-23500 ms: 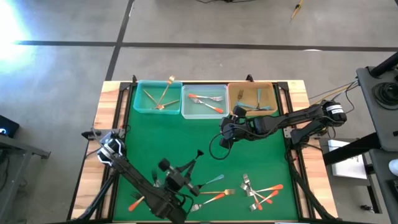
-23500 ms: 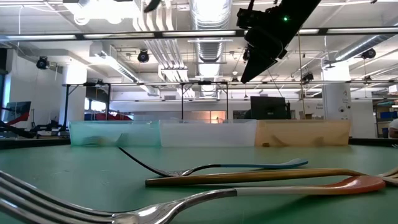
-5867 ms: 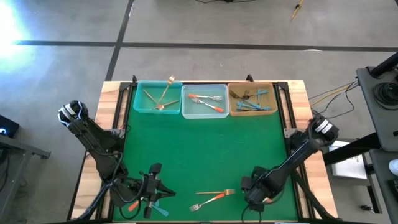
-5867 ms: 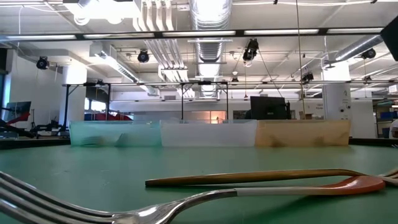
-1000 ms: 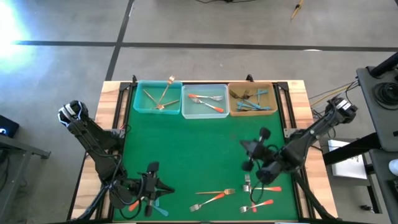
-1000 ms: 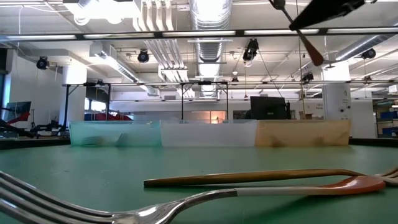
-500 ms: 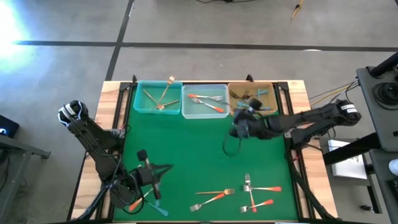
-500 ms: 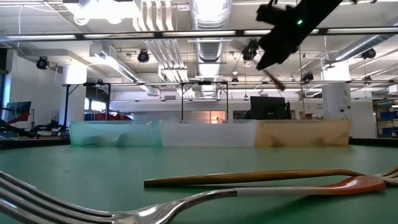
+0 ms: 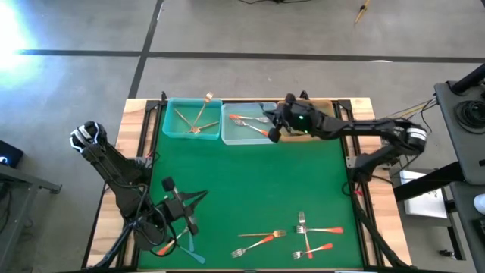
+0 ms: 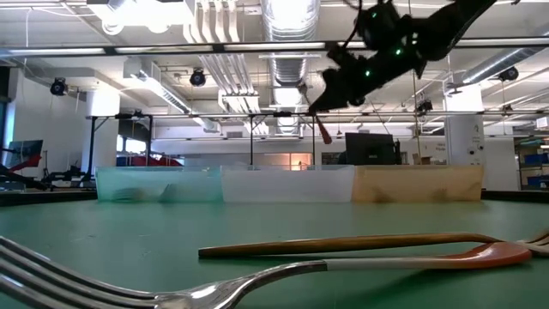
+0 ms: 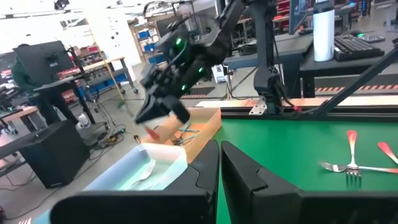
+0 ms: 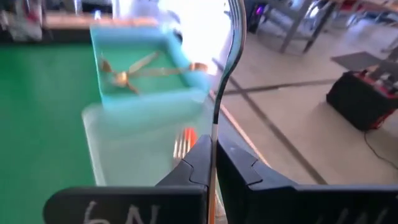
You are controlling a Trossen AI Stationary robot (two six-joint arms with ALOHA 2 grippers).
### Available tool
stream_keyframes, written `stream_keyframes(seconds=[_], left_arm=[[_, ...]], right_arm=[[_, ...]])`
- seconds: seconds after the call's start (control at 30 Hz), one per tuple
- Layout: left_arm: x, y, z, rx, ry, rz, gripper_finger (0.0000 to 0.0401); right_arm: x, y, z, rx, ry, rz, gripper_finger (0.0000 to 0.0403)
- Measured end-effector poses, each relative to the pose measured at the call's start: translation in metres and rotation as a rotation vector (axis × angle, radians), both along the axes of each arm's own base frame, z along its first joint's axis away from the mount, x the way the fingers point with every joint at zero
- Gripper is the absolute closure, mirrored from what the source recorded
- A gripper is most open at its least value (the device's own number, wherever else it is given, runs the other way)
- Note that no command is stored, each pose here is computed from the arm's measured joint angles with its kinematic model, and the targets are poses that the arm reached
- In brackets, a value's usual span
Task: Sort silverware by color (type)
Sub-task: Put the orange fork into the white bin
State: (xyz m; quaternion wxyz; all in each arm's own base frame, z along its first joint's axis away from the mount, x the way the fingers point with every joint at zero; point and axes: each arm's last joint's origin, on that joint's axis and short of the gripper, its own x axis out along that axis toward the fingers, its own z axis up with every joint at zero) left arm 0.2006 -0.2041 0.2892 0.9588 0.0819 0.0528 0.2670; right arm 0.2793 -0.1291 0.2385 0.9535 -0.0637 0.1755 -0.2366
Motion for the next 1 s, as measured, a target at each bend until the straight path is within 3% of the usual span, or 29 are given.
stream_keyframes(seconds=[0.27, 0.47, 0.63, 0.77, 0.9, 1.0], left_arm=[[0.001, 0.001, 0.0, -0.027, -0.017, 0.006, 0.0401], [0.002, 0.0, -0.001, -0.076, -0.047, 0.009, 0.0401], [0.005, -0.002, -0.011, -0.035, -0.014, 0.015, 0.0401], [0.009, -0.003, -0.016, -0.019, -0.003, 0.026, 0.0401], [0.008, -0.003, -0.016, -0.062, -0.034, 0.034, 0.0401], [0.008, -0.004, -0.017, -0.053, -0.028, 0.03, 0.0401]], right_arm=[[0.031, -0.029, -0.031, 0.015, 0.124, -0.011, 0.0393], [0.044, -0.036, -0.015, 0.048, 0.245, 0.004, 0.0366], [0.047, -0.034, 0.011, 0.106, 0.325, 0.009, 0.0319], [0.04, -0.023, 0.027, 0.334, 0.469, 0.027, 0.0289], [0.024, 0.008, 0.026, 0.7, 0.667, 0.197, 0.0278], [0.015, 0.046, 0.01, 0.889, 0.799, 0.308, 0.0279]])
